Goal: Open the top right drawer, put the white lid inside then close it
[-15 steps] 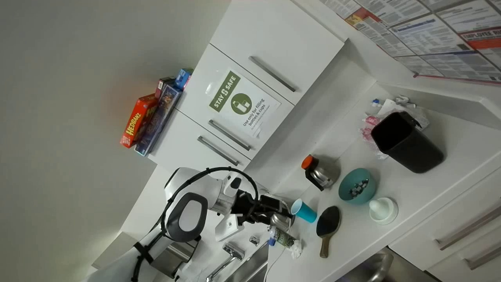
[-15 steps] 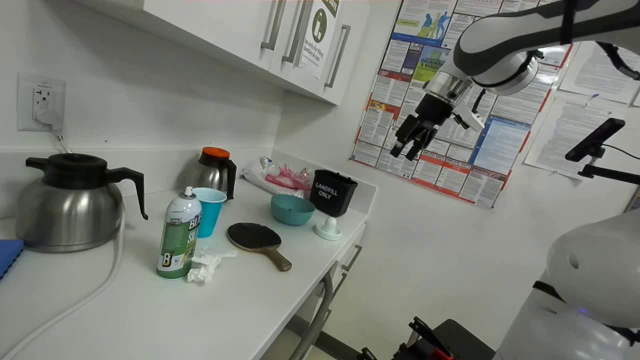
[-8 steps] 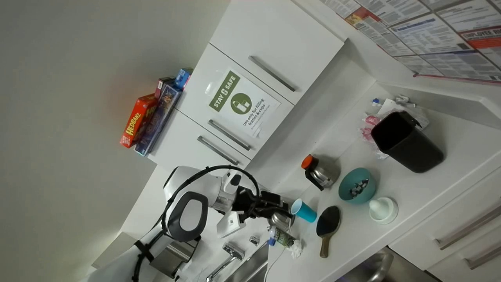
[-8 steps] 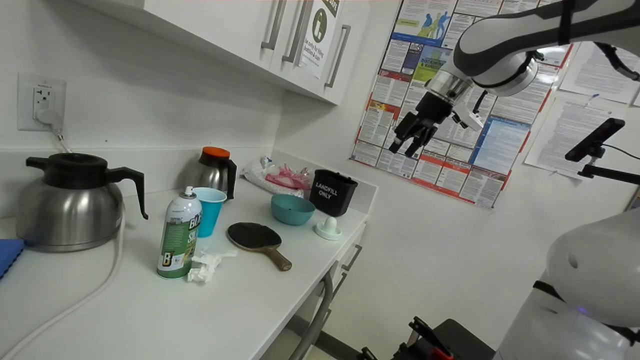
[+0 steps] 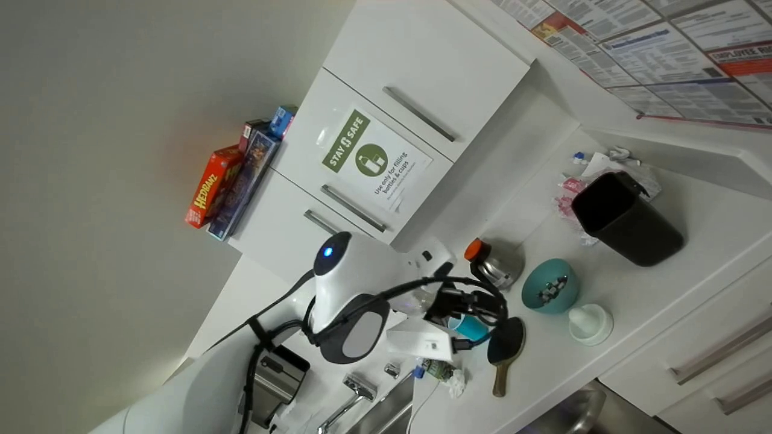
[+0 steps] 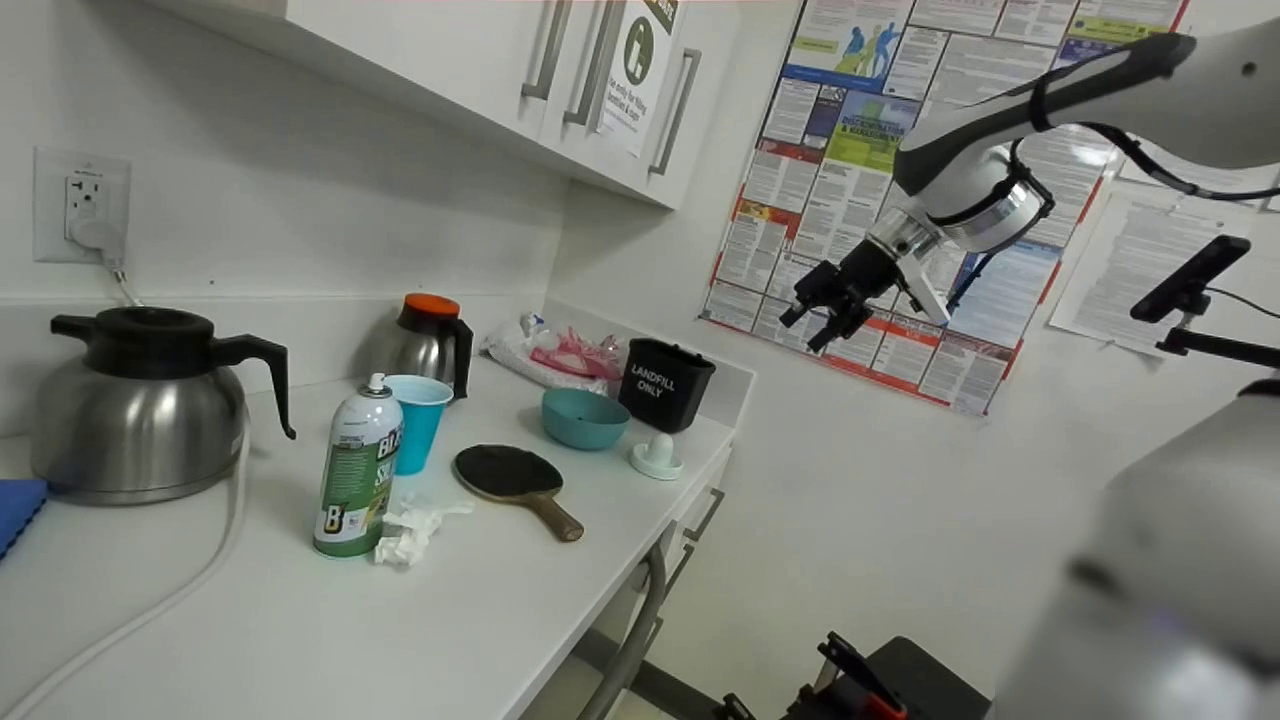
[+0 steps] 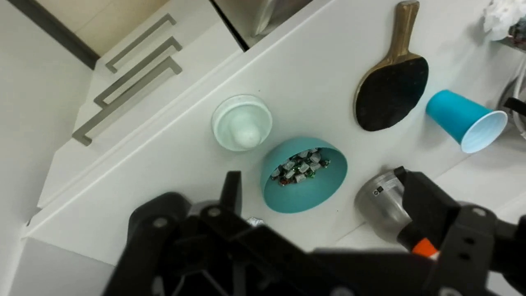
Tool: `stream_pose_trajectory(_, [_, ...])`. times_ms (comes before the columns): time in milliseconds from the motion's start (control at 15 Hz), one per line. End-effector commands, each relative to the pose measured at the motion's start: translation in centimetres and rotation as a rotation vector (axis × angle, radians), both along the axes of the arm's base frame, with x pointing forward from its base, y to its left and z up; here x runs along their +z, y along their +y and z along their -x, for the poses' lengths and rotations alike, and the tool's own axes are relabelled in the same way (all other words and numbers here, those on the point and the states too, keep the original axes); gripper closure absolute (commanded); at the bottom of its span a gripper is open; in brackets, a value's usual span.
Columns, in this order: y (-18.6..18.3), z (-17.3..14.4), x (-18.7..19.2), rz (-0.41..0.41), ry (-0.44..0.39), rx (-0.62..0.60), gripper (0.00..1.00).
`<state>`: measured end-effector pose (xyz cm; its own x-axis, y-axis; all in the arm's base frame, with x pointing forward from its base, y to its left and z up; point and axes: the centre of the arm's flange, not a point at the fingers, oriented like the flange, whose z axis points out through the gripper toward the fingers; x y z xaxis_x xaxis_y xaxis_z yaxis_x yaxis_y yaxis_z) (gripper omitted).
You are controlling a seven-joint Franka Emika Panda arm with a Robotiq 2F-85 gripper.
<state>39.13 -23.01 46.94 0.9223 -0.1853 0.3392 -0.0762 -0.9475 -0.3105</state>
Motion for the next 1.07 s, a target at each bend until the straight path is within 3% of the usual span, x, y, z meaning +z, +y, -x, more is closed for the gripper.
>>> stream_pose_trajectory(0, [-5.7, -1.8, -5.5, -0.174, -0.027, -0.019, 0.00])
stream_pose_trajectory(400, [-10.3, -0.5, -14.4, -0.393, -0.097, -0.102, 0.00])
stream_pose_trajectory(467, [-10.2, -0.3, -15.3, -0.396, -0.091, -0.097, 0.00])
stream_pose_trajectory(533, [-8.3, 1.4, -13.6, -0.373, -0.101, -0.106, 0.00])
stream_pose_trajectory(667, [-8.6, 1.4, -15.0, -0.374, -0.078, -0.109, 0.00])
stream_pose_trajectory(933, [-8.3, 1.1, -14.3, -0.373, -0.092, -0.100, 0.00])
stream_pose_trajectory(1000, [-9.6, 0.3, -14.5, -0.405, -0.102, -0.140, 0.00])
